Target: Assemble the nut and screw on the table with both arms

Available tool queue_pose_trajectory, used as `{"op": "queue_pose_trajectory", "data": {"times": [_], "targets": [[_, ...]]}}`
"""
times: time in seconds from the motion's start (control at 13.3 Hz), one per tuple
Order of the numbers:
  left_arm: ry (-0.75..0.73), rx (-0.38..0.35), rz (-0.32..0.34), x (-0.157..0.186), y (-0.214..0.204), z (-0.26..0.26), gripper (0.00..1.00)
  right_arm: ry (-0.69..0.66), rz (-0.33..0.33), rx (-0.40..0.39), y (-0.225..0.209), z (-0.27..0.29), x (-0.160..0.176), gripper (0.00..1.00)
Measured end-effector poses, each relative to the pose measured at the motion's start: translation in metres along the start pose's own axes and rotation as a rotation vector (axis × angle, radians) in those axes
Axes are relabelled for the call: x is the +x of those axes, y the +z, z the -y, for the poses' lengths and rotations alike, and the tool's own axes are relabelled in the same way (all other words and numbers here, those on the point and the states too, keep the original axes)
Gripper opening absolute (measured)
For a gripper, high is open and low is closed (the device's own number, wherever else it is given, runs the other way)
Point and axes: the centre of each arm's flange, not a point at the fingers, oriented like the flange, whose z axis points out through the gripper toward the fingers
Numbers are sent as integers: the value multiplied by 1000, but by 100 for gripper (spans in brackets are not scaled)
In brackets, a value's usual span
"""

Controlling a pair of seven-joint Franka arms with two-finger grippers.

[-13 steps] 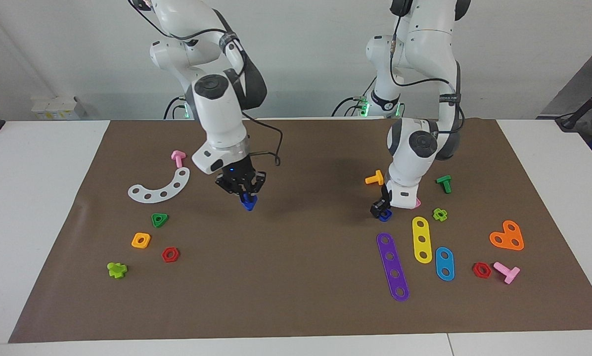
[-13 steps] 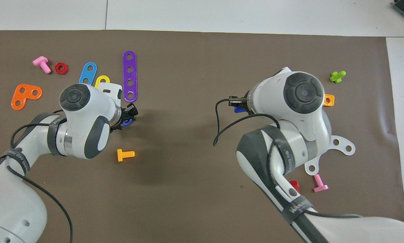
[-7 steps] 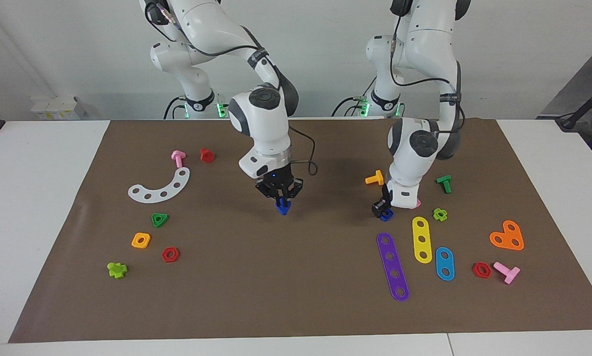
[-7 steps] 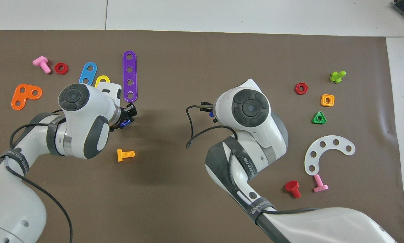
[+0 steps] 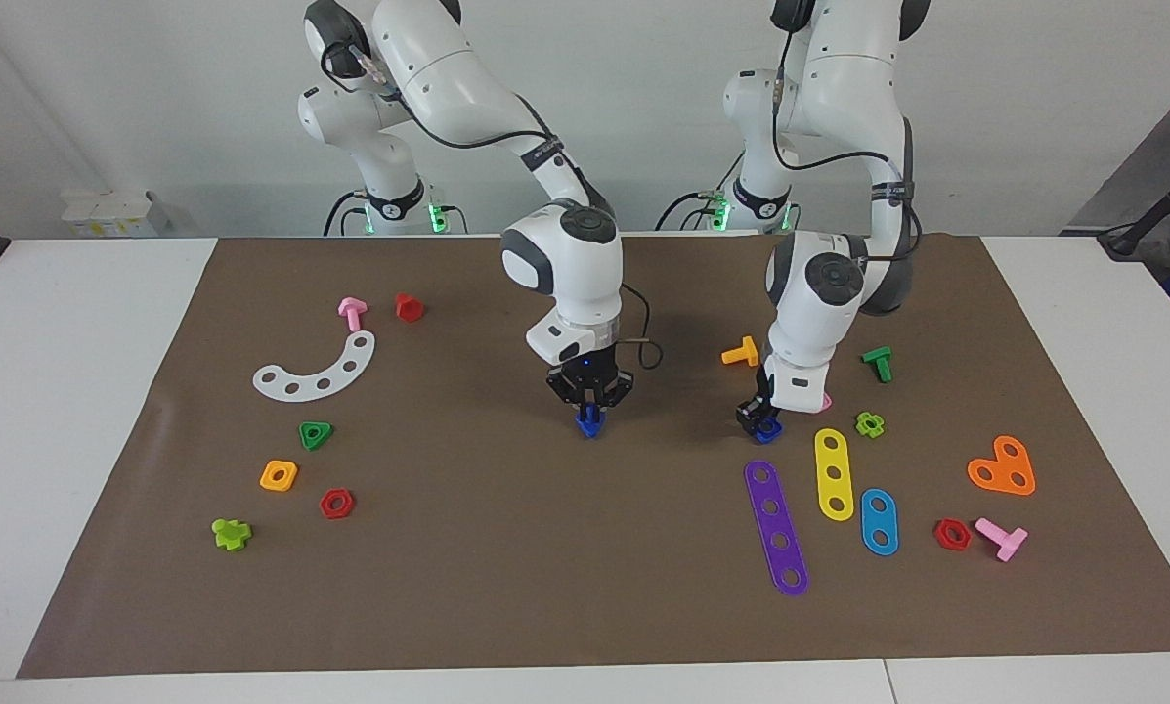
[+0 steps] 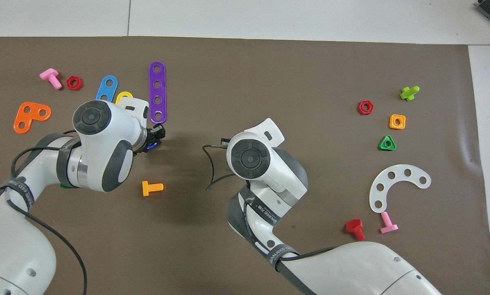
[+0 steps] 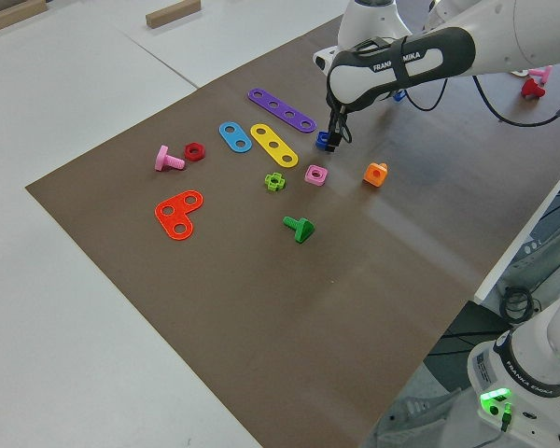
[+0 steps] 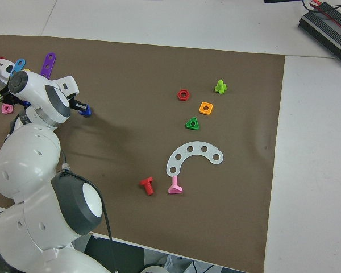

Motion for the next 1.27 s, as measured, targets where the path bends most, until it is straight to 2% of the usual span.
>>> {"op": "queue_pose_trajectory", "data": {"times": [0.07, 0.22, 0.38, 0.6, 0.67, 0.9, 1.12, 1.27], "targets": [[4, -9, -10, 3, -6, -4, 47, 5, 1, 0, 2, 0, -1, 19], [12, -19, -25, 9, -16, -11, 47, 5, 5, -2, 5, 1, -3, 38], [27, -21, -29, 15, -27, -22, 47, 12, -5, 3, -1, 0, 3, 61], [92, -15, -41, 1, -37, -52, 47, 84, -40, -24, -55, -37, 50, 96], [123, -11, -50, -7, -38, -63, 47, 88, -46, -47, -80, -58, 66, 100], [205, -17, -63, -37, -46, -97, 47, 39, -45, -110, -147, -137, 111, 100], [271, -22, -61, -65, -53, -133, 47, 40, -12, -90, -194, -217, 142, 100], [303, -32, -58, -78, -53, -152, 47, 53, 16, -81, -223, -264, 151, 100]]}}
